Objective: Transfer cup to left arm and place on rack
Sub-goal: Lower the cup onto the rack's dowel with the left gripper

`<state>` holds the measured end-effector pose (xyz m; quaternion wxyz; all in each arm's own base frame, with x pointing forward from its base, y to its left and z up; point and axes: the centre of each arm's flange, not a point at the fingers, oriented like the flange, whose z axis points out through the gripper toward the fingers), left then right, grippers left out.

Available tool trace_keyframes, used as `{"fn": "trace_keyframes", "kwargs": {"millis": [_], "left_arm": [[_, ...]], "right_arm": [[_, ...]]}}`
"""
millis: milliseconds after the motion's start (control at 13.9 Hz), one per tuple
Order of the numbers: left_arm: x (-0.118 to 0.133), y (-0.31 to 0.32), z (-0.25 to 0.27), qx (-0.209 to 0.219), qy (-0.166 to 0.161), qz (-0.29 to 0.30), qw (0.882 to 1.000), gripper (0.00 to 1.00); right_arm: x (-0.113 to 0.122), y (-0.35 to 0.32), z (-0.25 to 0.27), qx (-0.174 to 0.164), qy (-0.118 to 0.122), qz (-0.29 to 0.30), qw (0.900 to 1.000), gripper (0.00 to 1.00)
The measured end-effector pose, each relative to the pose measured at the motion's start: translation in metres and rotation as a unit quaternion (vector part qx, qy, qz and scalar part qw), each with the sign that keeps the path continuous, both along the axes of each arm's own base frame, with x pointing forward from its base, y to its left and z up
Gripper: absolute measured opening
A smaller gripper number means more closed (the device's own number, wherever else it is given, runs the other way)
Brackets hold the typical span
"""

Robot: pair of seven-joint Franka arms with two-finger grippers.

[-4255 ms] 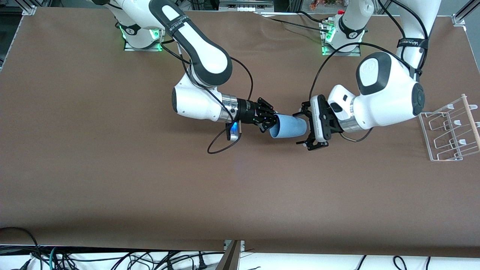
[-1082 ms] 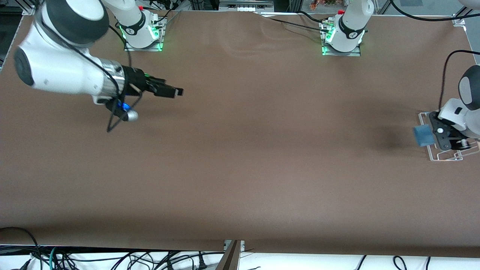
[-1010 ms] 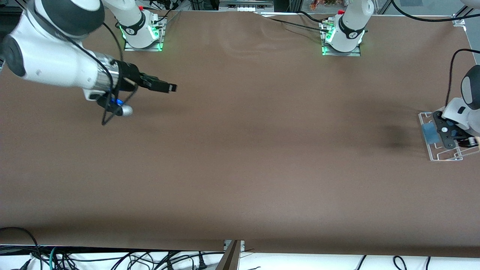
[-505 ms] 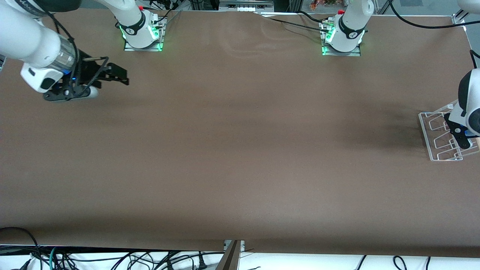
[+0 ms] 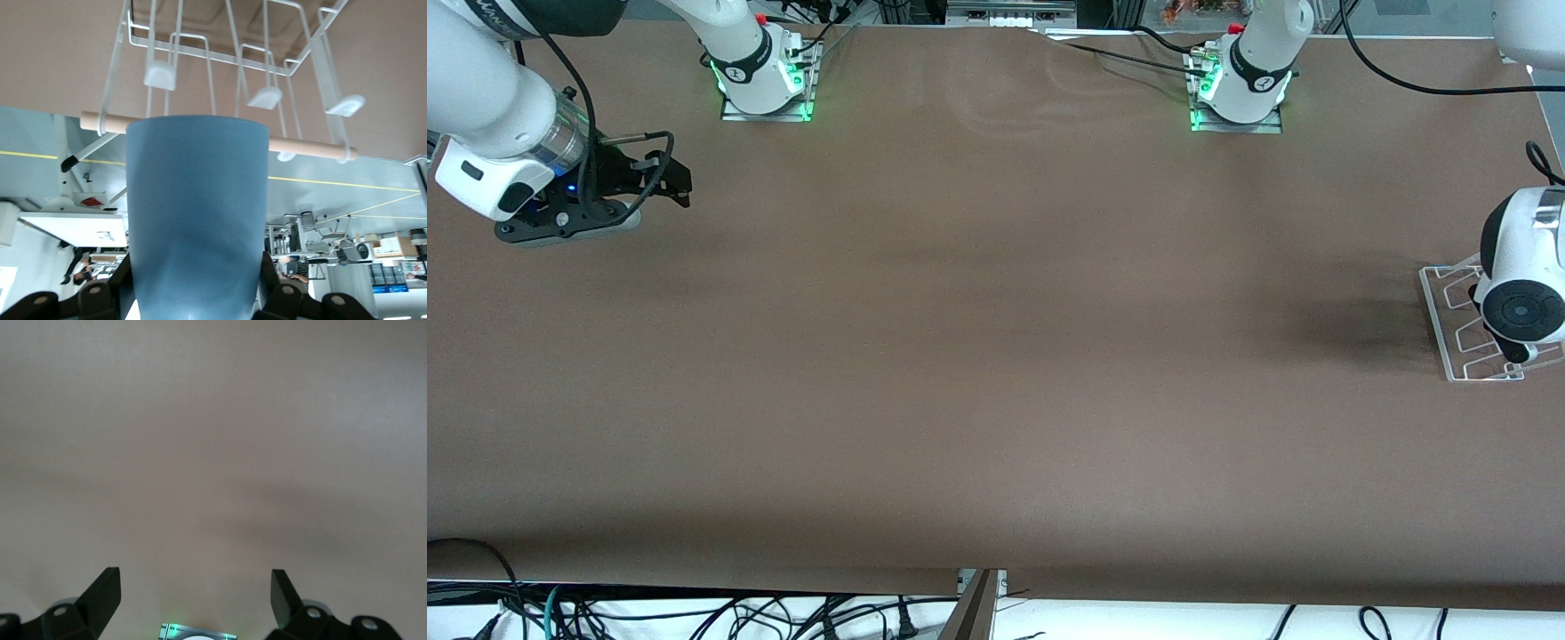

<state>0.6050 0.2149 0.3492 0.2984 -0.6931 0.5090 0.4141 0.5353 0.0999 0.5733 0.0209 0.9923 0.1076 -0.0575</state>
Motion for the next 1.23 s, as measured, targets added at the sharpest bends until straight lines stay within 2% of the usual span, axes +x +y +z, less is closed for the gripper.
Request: {"fn": "trace_keyframes", "kwargs": {"millis": [288, 793, 1154, 1226], "left_arm": [[-0.003, 0.013, -0.018, -0.004, -0.002, -0.011, 1.000, 0.73], [-0.010, 0.016, -0.038, -0.014, -0.004, -0.017, 1.000, 0.73], [-0.011, 0.012, -0.042, -0.015, -0.002, -0.018, 1.000, 0.73], [-0.011, 0.011, -0.042, -0.015, -0.001, -0.019, 1.000, 0.77]], "right_arm": [[-0.006, -0.005, 0.017, 0.004, -0.018, -0.002, 1.000, 1.00], [0.003, -0.005, 0.037, 0.003, -0.048, -0.003, 0.999, 1.00], [0.011, 0.003, 0.022, 0.002, -0.038, 0.001, 0.999, 1.00], [0.013, 0.004, 0.020, 0.002, -0.037, 0.002, 0.999, 1.00]]}}
